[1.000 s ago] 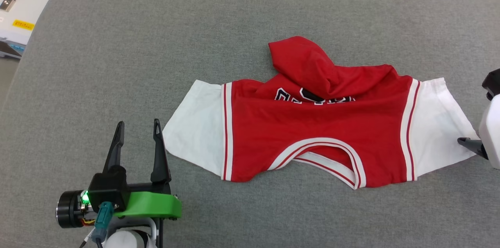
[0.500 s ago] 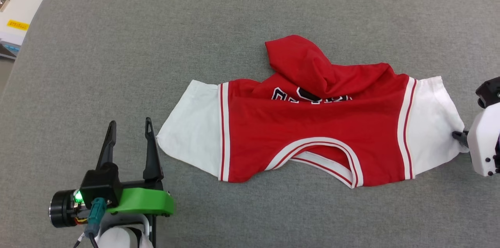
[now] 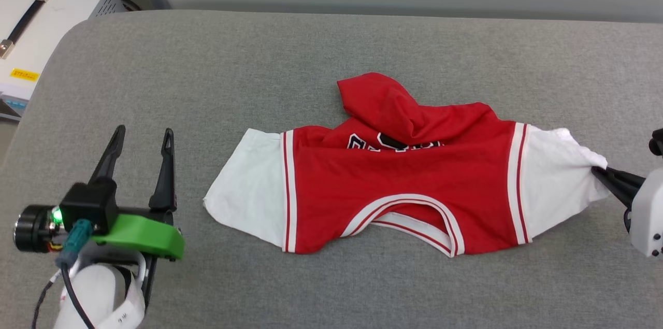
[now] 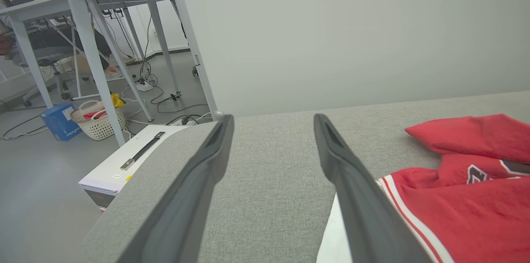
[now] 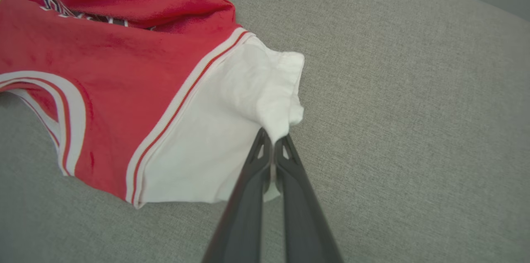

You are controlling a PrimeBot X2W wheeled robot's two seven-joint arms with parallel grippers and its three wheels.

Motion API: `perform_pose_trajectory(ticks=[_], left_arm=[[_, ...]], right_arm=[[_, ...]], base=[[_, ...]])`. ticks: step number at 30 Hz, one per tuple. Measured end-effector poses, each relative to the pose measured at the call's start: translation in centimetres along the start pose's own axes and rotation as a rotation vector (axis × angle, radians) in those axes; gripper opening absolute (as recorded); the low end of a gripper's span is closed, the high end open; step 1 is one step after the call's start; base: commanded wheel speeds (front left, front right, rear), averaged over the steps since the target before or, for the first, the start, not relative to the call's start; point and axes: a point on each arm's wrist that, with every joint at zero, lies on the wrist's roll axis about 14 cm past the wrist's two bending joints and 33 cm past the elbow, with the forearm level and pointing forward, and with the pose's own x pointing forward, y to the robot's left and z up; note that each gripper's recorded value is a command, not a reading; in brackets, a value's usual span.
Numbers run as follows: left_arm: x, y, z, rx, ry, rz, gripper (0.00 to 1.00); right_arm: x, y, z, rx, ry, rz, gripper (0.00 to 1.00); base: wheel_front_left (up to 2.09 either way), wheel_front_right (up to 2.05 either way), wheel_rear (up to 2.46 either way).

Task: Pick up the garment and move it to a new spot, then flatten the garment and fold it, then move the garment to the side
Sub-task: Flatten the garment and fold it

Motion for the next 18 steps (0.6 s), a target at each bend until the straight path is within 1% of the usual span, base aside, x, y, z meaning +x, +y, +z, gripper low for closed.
perform_pose_trajectory(ticks=[4,7,10,15,18], left_arm=[[2.1,-0.3,0.6,0.033,0.058,-0.081,1.0],[3.4,-1.2,0.1,0.04,0.157,-0.153,1.0],[3.5,-2.8,-1.9,0.041,0.334,-0.251,1.0],[2.0,-3.6,-5.8,0.091,0.654,-0.365,1.0],[0.9,-4.5,-7.5,0.064,0.791,-0.418,1.0]], right_arm=[[-1.3,0.5,-0.7,0.034,-0.031,0.003,0.0],[-2.0,0.8,-1.2,0.046,-0.04,-0.001,0.0],[-2.5,0.9,-1.7,0.058,-0.042,-0.012,0.0],[-2.8,1.2,-2.4,0.073,-0.032,-0.025,0.0],[-2.7,1.3,-2.4,0.078,-0.026,-0.032,0.0]], base=[[0.0,0.0,0.0],[0.0,0.0,0.0],[0.0,0.0,0.0],[0.0,0.0,0.0],[0.0,0.0,0.0]])
